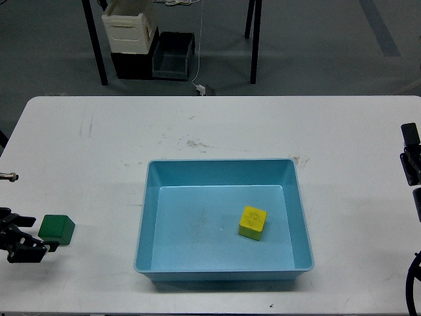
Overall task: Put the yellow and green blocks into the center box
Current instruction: 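Lower the left gripper to the green cube and grasp it, then lift the green cube with the left gripper toward the box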
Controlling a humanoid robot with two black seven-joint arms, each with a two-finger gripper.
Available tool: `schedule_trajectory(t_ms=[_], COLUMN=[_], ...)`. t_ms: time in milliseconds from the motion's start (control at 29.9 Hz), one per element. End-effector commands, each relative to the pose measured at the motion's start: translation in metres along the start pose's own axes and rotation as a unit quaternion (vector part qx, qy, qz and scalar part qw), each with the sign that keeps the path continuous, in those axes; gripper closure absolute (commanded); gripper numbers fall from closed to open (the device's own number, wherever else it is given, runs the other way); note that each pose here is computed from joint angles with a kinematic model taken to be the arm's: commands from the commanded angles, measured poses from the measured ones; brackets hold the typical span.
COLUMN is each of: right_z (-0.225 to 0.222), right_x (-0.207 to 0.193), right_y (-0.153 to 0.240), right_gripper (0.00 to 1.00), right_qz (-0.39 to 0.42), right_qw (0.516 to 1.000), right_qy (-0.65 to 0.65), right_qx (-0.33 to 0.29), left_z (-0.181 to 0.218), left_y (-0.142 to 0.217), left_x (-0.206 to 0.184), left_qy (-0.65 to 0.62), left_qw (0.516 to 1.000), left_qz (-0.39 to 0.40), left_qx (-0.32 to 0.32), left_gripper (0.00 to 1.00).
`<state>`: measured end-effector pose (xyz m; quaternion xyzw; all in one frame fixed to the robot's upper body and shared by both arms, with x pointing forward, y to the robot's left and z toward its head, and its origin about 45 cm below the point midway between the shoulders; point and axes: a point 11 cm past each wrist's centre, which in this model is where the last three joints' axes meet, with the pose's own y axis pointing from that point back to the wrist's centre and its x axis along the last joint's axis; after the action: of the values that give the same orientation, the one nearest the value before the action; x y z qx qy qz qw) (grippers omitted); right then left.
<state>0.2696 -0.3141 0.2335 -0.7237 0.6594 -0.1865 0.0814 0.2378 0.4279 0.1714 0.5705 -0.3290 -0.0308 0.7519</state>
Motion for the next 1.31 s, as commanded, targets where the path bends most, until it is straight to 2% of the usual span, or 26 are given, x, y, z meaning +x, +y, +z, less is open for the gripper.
schedule_trajectory(t_ms=[0, 100, 402, 502, 703, 804, 1038, 1139, 1273], right_z=[0.0, 0.0, 0.001, 0.001, 0.001, 0.001, 0.002, 0.002, 0.003], right_x=[0.0, 0.0, 0.002, 0.002, 0.002, 0.002, 0.003, 0.004, 0.004], right_y=[0.0, 0.0, 0.002, 0.002, 0.002, 0.002, 0.002, 0.002, 0.004], right_gripper=[0.01, 0.01, 0.01, 0.01, 0.01, 0.01, 0.01, 0.01, 0.01], right_qz=[0.001, 0.001, 0.004, 0.005, 0.005, 0.006, 0.01, 0.011, 0.013], right_qw=[1.0, 1.0, 1.0, 1.0, 1.0, 1.0, 1.0, 1.0, 1.0], right_qy=[0.0, 0.0, 0.002, 0.002, 0.002, 0.003, 0.004, 0.001, -0.004], right_qx=[-0.001, -0.001, -0.003, -0.003, -0.003, -0.003, -0.004, -0.004, -0.006], left_z=[0.003, 0.008, 0.012, 0.012, 0.019, 0.023, 0.017, 0.015, 0.007], left_y=[-0.005, -0.01, -0.015, -0.017, -0.025, -0.03, -0.029, -0.028, -0.016], left_x=[0.003, 0.006, 0.01, 0.01, 0.014, 0.014, 0.013, 0.02, 0.049], left_qy=[-0.001, -0.002, -0.01, -0.018, -0.021, -0.021, -0.035, -0.047, -0.064], left_qw=[1.0, 1.0, 1.0, 1.0, 0.999, 0.999, 0.999, 0.998, 0.994], left_qz=[0.005, 0.01, 0.016, 0.013, 0.02, 0.021, 0.019, 0.045, 0.09], left_qx=[-0.007, -0.014, -0.021, -0.02, -0.032, -0.038, -0.026, -0.023, -0.01], left_gripper=[0.12, 0.13, 0.27, 0.27, 0.4, 0.43, 0.67, 0.72, 0.72])
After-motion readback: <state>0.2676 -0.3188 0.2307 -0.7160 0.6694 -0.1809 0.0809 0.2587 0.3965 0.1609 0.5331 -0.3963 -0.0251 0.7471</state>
